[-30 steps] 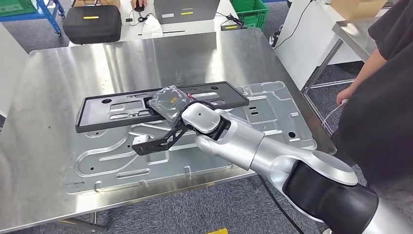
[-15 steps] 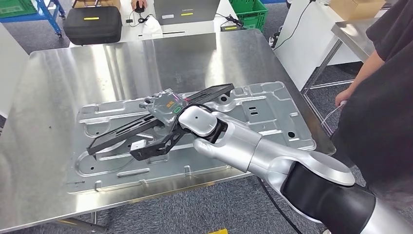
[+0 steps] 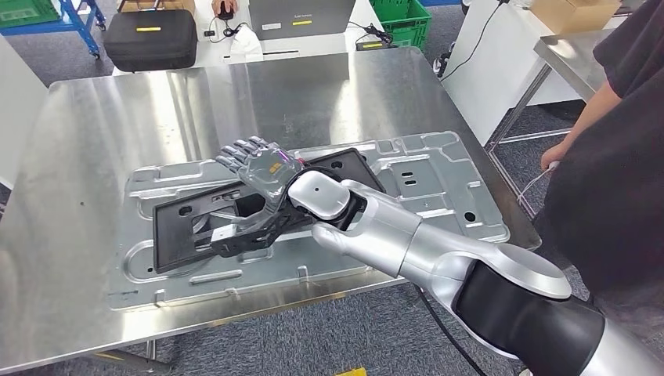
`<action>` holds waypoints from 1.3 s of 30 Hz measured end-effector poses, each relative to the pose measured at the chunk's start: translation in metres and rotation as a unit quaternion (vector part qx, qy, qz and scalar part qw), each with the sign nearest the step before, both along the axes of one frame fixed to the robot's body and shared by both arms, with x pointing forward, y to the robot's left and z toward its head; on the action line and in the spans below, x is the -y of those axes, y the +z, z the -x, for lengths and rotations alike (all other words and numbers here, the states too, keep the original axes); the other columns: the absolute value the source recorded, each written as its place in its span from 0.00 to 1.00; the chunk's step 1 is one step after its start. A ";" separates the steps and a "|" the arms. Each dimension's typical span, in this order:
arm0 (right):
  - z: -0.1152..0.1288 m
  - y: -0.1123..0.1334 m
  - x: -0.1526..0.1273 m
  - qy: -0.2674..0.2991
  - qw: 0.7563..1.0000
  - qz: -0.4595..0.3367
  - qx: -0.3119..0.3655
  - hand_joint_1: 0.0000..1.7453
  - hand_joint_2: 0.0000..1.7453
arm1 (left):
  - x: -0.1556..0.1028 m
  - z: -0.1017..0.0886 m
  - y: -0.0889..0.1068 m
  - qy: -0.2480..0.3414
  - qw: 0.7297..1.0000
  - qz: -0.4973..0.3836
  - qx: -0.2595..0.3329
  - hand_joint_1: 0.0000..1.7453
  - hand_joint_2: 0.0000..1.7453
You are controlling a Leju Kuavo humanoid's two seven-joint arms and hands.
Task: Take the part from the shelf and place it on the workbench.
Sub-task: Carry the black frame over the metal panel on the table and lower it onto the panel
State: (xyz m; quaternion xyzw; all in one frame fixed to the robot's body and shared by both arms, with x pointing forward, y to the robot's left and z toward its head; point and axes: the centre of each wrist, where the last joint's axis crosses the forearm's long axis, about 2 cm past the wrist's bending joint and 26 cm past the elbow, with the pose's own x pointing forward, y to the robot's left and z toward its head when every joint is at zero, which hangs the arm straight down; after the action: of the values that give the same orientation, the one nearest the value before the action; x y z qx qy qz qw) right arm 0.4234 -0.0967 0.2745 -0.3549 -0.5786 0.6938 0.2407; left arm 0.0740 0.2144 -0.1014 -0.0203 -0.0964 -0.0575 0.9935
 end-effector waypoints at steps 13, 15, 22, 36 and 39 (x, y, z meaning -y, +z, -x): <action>0.000 0.000 0.002 -0.003 1.000 0.001 0.001 0.00 0.00 | 0.000 0.000 0.000 0.000 1.000 0.000 -0.001 0.00 0.00; -0.001 0.000 0.003 -0.005 1.000 0.001 0.002 0.00 0.00 | 0.000 0.000 0.000 0.000 1.000 0.000 -0.001 0.00 0.00; -0.002 0.010 0.004 -0.010 1.000 -0.005 0.017 0.00 0.00 | 0.000 0.000 0.000 0.000 1.000 0.000 -0.001 0.00 0.00; -0.006 0.037 0.006 -0.010 0.999 -0.013 0.051 0.00 0.00 | -0.002 0.000 0.000 0.003 1.000 -0.001 0.002 0.00 0.00; -0.006 0.040 0.006 -0.009 0.998 -0.016 0.053 0.00 0.00 | -0.003 0.000 0.000 0.004 1.000 -0.001 0.004 0.00 0.00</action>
State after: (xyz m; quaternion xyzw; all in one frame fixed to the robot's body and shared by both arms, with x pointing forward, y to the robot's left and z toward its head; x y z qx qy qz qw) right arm 0.4295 -0.1023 0.3146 -0.3927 -0.5983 0.6624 0.2214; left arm 0.0737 0.2170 -0.1019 -0.0187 -0.1000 -0.0535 0.9934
